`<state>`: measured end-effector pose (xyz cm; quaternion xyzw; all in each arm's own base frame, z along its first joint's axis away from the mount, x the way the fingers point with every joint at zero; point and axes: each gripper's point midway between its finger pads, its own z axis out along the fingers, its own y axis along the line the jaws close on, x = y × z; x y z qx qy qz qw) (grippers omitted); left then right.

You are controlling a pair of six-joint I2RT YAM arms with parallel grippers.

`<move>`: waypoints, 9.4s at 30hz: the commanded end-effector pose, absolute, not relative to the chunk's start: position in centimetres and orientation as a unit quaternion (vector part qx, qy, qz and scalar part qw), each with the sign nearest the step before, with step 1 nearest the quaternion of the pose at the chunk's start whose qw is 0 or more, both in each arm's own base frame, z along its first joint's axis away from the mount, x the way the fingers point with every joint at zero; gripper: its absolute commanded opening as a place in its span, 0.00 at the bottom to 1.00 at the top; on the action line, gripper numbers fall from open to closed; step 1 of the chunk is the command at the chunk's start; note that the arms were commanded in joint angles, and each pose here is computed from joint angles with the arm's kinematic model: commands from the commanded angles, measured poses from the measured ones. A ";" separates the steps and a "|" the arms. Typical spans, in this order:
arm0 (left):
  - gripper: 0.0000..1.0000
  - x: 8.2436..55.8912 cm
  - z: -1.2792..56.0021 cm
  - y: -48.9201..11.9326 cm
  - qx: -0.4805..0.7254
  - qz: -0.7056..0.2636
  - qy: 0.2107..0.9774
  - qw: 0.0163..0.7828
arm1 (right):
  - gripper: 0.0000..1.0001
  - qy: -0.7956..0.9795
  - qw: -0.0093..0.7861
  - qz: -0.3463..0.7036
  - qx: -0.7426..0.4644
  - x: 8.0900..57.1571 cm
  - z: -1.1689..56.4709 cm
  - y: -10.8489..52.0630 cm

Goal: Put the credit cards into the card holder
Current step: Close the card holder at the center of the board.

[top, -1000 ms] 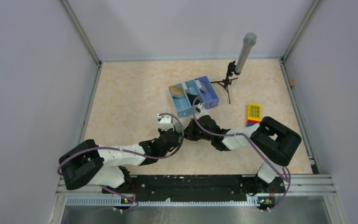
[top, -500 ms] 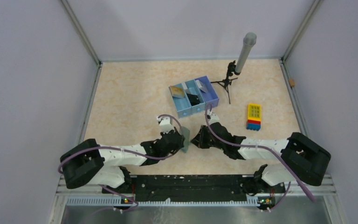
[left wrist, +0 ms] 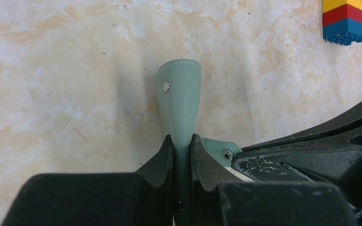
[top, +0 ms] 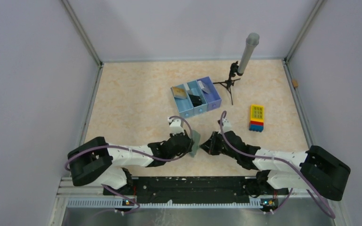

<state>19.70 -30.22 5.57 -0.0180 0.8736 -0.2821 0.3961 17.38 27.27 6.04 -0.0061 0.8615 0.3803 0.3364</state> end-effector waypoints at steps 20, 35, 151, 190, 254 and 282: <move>0.00 16.5 0.5 -28.1 0.074 -0.167 0.923 0.338 | 0.00 0.840 0.369 0.398 0.021 19.3 7.9 28.7; 0.00 16.3 0.5 -28.4 0.080 -0.168 0.923 0.337 | 0.00 0.842 0.378 0.385 0.016 20.1 7.5 29.1; 0.00 16.3 -0.1 -27.7 0.061 -0.164 0.925 0.338 | 0.00 0.865 0.343 0.345 0.121 18.7 3.4 26.2; 0.00 16.2 -0.4 -28.7 0.083 -0.154 0.929 0.325 | 0.44 0.826 0.348 0.443 0.022 17.9 8.6 26.0; 0.00 16.2 -0.5 -28.7 0.079 -0.153 0.930 0.324 | 0.00 0.851 0.344 0.392 0.063 19.3 6.8 25.3; 0.00 16.3 -0.5 -28.8 0.079 -0.153 0.930 0.324 | 0.00 0.852 0.326 0.404 0.067 18.3 6.5 25.2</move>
